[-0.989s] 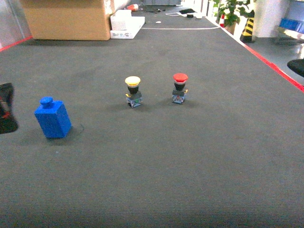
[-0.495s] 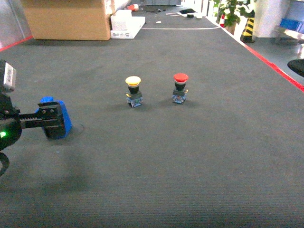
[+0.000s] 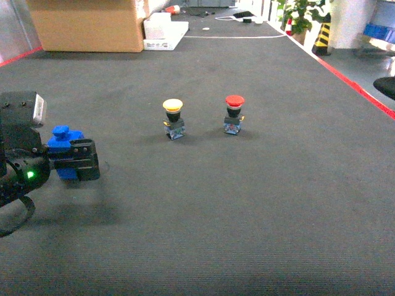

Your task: Pick blue part to blue bin on bottom shelf

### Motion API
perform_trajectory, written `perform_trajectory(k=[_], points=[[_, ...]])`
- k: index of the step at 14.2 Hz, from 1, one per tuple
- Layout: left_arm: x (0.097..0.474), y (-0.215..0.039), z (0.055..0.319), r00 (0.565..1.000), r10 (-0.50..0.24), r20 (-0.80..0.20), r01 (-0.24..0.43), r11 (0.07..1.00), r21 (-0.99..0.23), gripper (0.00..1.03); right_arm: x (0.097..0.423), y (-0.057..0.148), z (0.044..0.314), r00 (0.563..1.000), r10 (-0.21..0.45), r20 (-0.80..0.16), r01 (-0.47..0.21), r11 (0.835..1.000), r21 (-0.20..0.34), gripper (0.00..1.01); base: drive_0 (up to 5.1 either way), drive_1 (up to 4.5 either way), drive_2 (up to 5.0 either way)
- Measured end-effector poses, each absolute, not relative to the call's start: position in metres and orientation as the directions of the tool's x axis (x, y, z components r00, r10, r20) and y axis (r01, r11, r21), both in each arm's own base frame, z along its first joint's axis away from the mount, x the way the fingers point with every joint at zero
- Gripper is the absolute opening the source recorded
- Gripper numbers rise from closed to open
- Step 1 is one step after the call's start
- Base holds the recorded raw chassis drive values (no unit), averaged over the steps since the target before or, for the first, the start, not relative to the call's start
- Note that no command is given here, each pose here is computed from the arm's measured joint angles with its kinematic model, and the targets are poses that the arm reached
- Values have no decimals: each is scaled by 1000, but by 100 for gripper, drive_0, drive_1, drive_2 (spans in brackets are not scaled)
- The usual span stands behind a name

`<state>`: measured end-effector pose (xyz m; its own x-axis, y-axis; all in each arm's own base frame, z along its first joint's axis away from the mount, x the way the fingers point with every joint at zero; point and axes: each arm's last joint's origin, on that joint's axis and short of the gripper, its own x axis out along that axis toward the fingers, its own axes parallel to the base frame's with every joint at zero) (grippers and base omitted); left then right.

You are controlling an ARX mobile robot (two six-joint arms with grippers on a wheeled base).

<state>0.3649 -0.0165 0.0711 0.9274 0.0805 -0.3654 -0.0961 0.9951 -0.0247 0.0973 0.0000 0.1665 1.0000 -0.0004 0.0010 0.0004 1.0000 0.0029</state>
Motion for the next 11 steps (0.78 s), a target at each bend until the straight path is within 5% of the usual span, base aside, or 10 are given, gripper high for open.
perform_trajectory(k=[1, 5, 8, 11], points=[[367, -16, 70, 927, 87, -364, -101, 995, -20, 94, 97, 0, 167, 1000, 0, 1, 0, 1000, 2, 98, 0, 0, 0], [372, -16, 70, 925, 88, -370, -102, 995, -16, 47, 97, 0, 167, 1000, 0, 1, 0, 1000, 3, 98, 0, 0, 0], [362, -14, 71, 924, 92, -372, -109, 994, -24, 44, 97, 0, 167, 1000, 0, 1, 0, 1000, 2, 98, 0, 0, 0], [287, -5, 94, 947, 157, -280, -175, 984, -38, 44, 97, 0, 167, 1000, 0, 1, 0, 1000, 2, 98, 0, 0, 0]])
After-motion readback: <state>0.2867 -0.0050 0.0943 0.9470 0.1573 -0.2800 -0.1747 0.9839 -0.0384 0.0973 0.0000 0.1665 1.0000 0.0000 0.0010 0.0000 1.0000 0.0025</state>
